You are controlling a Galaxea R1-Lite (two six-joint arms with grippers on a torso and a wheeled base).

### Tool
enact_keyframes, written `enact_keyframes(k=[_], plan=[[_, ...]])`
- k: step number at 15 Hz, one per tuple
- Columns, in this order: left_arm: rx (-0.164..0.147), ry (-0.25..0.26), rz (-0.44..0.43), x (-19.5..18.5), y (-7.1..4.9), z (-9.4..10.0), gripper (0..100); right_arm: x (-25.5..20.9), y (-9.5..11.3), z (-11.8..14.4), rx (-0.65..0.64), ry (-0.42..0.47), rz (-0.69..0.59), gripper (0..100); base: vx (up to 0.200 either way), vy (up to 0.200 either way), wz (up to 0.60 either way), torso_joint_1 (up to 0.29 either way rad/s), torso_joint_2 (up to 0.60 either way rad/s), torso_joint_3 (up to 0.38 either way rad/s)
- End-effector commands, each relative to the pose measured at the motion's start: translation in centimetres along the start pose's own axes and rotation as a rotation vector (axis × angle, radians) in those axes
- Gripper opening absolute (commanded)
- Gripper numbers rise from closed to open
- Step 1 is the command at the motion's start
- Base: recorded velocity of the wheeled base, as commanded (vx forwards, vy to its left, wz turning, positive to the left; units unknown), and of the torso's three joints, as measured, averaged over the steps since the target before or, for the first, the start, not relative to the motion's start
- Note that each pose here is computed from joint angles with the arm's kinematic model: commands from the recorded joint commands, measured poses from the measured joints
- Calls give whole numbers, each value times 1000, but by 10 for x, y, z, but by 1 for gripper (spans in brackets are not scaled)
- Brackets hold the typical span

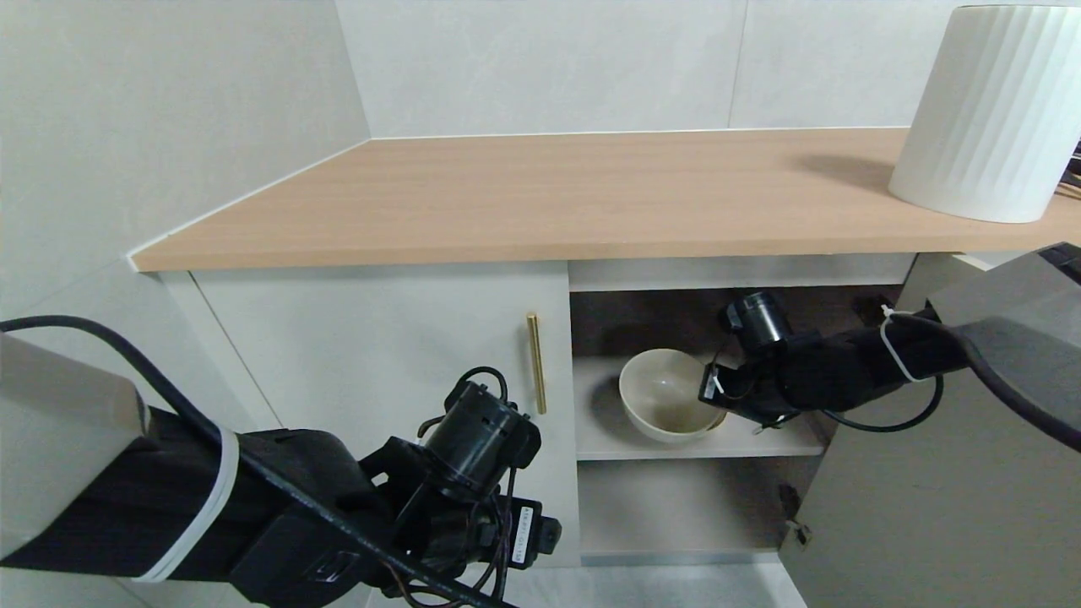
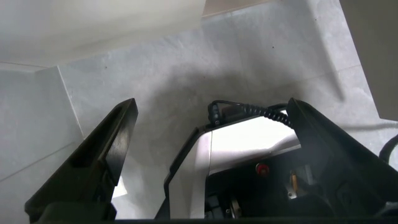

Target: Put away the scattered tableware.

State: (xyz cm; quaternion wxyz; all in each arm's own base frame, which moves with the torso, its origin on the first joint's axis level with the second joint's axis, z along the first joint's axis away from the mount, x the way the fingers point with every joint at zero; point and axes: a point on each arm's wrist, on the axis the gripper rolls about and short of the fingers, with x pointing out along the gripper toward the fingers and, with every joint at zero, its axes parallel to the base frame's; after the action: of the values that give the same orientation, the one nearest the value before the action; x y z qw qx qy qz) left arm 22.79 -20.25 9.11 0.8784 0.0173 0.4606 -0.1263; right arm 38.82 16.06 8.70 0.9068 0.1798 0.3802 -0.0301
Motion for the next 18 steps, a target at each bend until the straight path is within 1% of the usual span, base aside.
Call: enact_keyframes(k=[1, 4, 6, 11, 18], plan=[[0, 0, 0, 0, 0, 0, 100, 8, -4, 4, 13, -12, -19, 0, 0, 0, 0, 0, 0, 0], [-1, -1, -1, 0, 0, 0, 100, 18, -9, 7, 27, -32, -55, 0, 0, 0, 0, 0, 0, 0], [0, -4, 8, 0, 0, 0, 100, 25, -11, 9, 33, -66, -78, 0, 0, 0, 0, 0, 0, 0], [0, -3, 12, 1, 0, 0, 100, 32, -17, 12, 47, -81, -98, 0, 0, 0, 0, 0, 0, 0], [0, -5, 13, 1, 0, 0, 100, 37, -18, 12, 48, -84, -109, 0, 0, 0, 0, 0, 0, 0]])
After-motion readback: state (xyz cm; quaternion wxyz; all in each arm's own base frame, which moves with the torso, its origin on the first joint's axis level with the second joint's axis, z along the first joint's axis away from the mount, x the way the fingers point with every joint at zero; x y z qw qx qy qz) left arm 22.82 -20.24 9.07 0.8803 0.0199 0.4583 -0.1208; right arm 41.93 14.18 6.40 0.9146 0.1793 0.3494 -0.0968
